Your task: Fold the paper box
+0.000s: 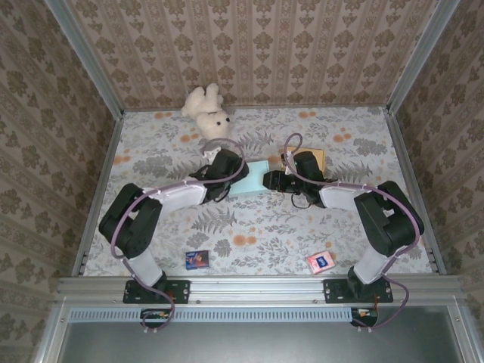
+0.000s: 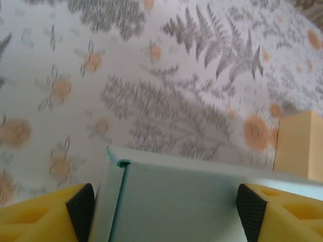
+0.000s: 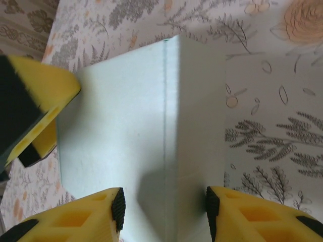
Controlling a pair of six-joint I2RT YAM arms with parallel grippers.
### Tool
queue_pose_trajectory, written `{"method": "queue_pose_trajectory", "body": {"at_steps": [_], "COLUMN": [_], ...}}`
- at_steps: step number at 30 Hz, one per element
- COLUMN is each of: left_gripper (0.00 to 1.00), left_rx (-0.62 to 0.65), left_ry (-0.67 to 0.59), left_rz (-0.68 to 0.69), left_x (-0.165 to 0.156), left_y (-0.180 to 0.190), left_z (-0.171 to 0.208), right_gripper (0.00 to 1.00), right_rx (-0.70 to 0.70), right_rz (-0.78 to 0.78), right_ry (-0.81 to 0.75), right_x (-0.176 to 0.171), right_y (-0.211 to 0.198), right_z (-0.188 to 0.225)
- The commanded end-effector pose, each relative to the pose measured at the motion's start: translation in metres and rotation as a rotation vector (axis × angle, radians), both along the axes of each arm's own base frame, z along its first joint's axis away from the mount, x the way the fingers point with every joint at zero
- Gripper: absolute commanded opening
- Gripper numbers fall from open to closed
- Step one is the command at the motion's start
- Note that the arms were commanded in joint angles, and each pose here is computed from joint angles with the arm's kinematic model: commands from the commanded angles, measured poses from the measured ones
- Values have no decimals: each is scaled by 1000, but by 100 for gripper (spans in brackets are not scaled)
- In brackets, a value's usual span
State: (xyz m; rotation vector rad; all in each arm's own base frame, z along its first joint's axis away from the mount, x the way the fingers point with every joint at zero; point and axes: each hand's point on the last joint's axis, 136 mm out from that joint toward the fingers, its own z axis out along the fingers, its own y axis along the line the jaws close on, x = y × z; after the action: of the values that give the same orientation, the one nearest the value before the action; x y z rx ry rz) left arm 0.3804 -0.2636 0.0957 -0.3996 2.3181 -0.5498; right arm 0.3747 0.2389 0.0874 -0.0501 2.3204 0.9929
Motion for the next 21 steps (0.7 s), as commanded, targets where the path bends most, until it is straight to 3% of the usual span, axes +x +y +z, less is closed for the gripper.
{"method": "queue_pose_trajectory", "body": {"at_steps": [1,5,13,21], "left_gripper": [78,78,78,79], "left_rx": [9,24,25,61], "left_ry": [-17,-34,10,5], "left_rz": [-59,-54,-35,-22], "left_x": [20,46,82,98], "left_y": [-12,-7,3,10], "left_z": [15,23,4,-8], "right_gripper": [48,48,48,48], "right_rx": [74,69,56,32], "right_rz": [23,9,-14,-46], "right_ry": [-88,-102,-96,-92], "right_x": [20,37,67,81], "right_y": [23,28,38,38], "right_z": [33,33,21,6]}}
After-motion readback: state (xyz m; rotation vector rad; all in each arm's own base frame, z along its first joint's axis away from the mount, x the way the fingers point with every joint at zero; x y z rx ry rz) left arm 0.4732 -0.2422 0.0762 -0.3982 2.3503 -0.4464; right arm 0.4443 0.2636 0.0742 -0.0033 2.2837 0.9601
